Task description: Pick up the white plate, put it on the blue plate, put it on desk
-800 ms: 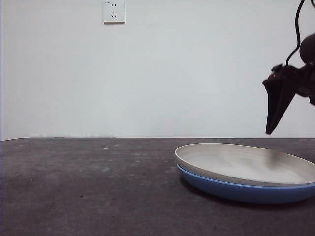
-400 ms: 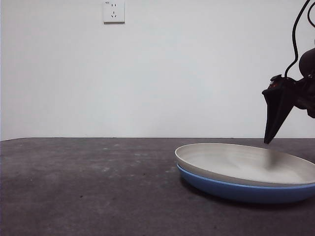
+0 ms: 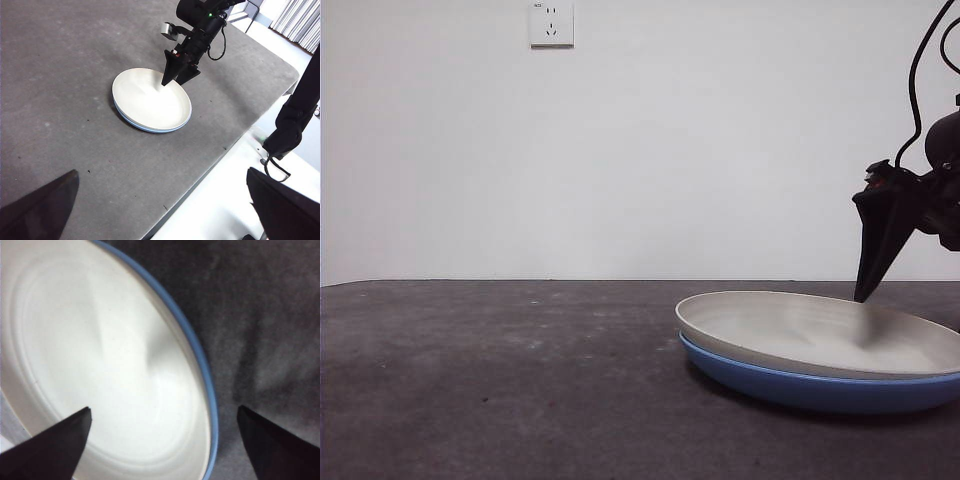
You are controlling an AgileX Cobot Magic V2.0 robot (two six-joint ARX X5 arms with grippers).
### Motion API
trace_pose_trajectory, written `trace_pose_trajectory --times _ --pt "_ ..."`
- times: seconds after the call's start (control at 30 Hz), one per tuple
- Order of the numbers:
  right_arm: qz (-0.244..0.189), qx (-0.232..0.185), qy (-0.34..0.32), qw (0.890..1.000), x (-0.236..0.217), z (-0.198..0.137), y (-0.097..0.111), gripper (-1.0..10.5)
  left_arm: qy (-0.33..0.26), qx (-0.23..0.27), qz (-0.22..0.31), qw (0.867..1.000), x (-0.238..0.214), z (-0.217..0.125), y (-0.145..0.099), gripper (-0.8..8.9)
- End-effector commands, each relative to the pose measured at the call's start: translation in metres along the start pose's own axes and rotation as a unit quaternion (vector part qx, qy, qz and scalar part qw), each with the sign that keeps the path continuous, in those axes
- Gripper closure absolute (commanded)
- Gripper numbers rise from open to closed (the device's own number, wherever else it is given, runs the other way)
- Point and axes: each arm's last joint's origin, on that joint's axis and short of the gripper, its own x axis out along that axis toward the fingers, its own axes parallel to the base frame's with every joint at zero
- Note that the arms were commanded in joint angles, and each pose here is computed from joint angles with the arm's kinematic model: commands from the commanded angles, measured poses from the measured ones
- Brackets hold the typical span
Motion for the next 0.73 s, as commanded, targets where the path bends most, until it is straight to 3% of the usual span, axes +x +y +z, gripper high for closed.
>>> trace_pose_trajectory --times 0.03,0.6,0.73 --pt "-0.001 -0.005 0.004 1.000 0.0039 0.0052 -0.0029 5.6 -0.010 0.005 -0.002 1.000 -0.0026 0.0028 -0.0011 2.49" --pt "-0.043 0.005 0.014 0.999 0.0066 0.0047 -0.0072 9.3 -0.031 0.010 -0.005 0.999 -0.0027 0.0070 -0.0018 2.49" --pt "-0.057 0.014 0.025 0.998 0.0107 0.0048 -0.0108 9.4 -0.031 0.010 -0.005 0.999 -0.0027 0.0069 -0.0018 2.49"
